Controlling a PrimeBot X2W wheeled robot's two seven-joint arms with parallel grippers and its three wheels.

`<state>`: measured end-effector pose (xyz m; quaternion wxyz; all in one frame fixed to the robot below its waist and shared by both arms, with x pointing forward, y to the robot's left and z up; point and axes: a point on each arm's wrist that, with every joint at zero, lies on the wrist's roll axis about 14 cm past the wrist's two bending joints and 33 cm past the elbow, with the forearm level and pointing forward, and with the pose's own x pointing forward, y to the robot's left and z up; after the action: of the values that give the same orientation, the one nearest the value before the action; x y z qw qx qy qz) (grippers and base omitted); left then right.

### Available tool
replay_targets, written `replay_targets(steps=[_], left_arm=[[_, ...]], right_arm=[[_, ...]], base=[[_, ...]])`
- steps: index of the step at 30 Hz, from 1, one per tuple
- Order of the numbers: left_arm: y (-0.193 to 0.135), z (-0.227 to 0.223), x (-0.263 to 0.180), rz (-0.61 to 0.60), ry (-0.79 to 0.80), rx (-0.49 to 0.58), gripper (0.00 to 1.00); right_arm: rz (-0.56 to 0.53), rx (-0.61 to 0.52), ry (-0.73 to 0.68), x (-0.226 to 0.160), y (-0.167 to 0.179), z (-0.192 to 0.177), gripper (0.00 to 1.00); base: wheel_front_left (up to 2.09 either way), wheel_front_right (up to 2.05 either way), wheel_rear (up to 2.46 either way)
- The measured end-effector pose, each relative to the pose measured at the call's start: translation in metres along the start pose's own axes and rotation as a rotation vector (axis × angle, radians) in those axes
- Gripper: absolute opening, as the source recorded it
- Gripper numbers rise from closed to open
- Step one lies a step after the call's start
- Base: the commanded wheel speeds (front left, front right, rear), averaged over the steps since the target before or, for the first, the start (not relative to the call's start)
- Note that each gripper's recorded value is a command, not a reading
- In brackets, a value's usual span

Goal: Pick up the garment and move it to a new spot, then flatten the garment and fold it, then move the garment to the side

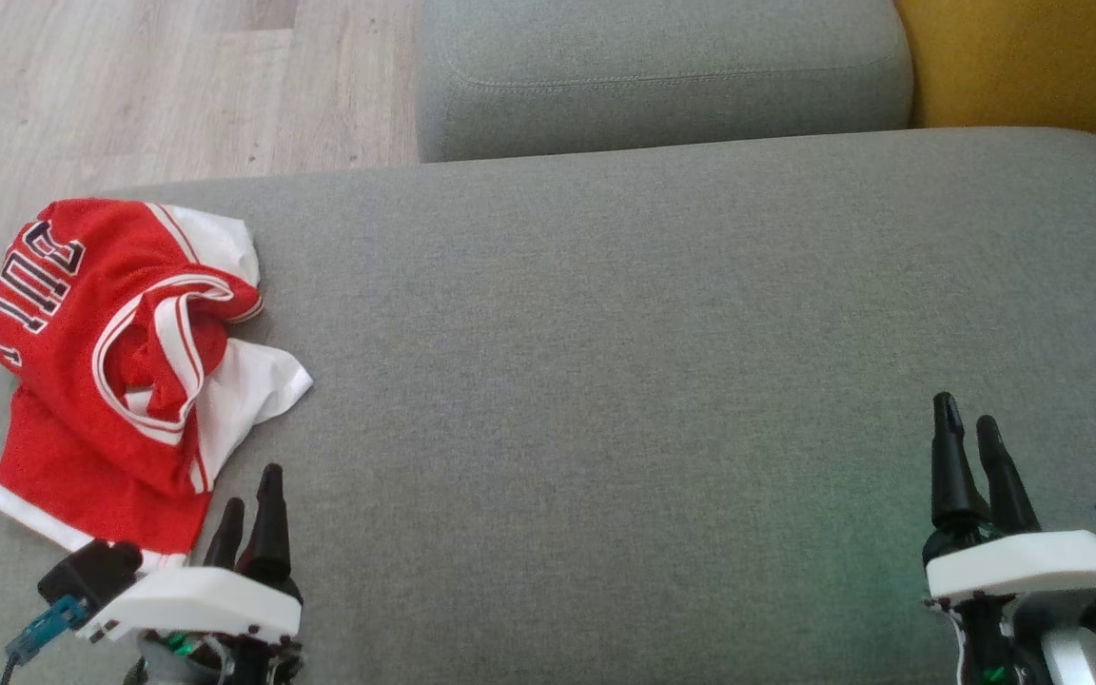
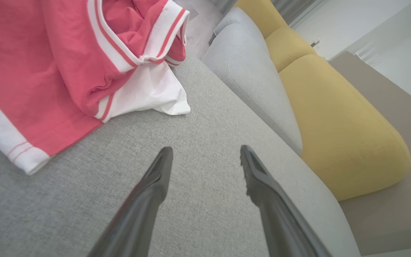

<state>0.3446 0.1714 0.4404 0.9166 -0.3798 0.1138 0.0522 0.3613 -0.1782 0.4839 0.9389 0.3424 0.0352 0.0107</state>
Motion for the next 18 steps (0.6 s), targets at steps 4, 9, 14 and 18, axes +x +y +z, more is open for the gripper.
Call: replay_targets(steps=[4, 9, 14, 18], left_arm=[[-0.0009, 0.0007, -0.0004, -0.003, -0.007, 0.062, 1.00], [-0.0038, 0.0032, -0.0022, -0.016, -0.023, 0.150, 1.00], [-0.0002, 0.0038, -0.0061, -0.012, -0.034, 0.227, 1.00], [-0.0012, 0.0056, -0.0063, -0.015, -0.046, 0.286, 1.00]], right_arm=[[0.009, -0.056, -0.003, 0.0001, 0.0019, 0.0000, 1.00], [0.020, -0.124, 0.000, -0.0006, 0.0042, -0.0017, 1.00], [0.021, -0.189, 0.016, -0.0048, 0.0021, -0.0073, 1.00], [0.031, -0.244, 0.010, -0.0049, 0.0038, -0.0071, 1.00]], base=[[0.00, 0.00, 0.00], [0.00, 0.00, 0.00], [0.00, 0.00, 0.00], [0.00, 0.00, 0.00]])
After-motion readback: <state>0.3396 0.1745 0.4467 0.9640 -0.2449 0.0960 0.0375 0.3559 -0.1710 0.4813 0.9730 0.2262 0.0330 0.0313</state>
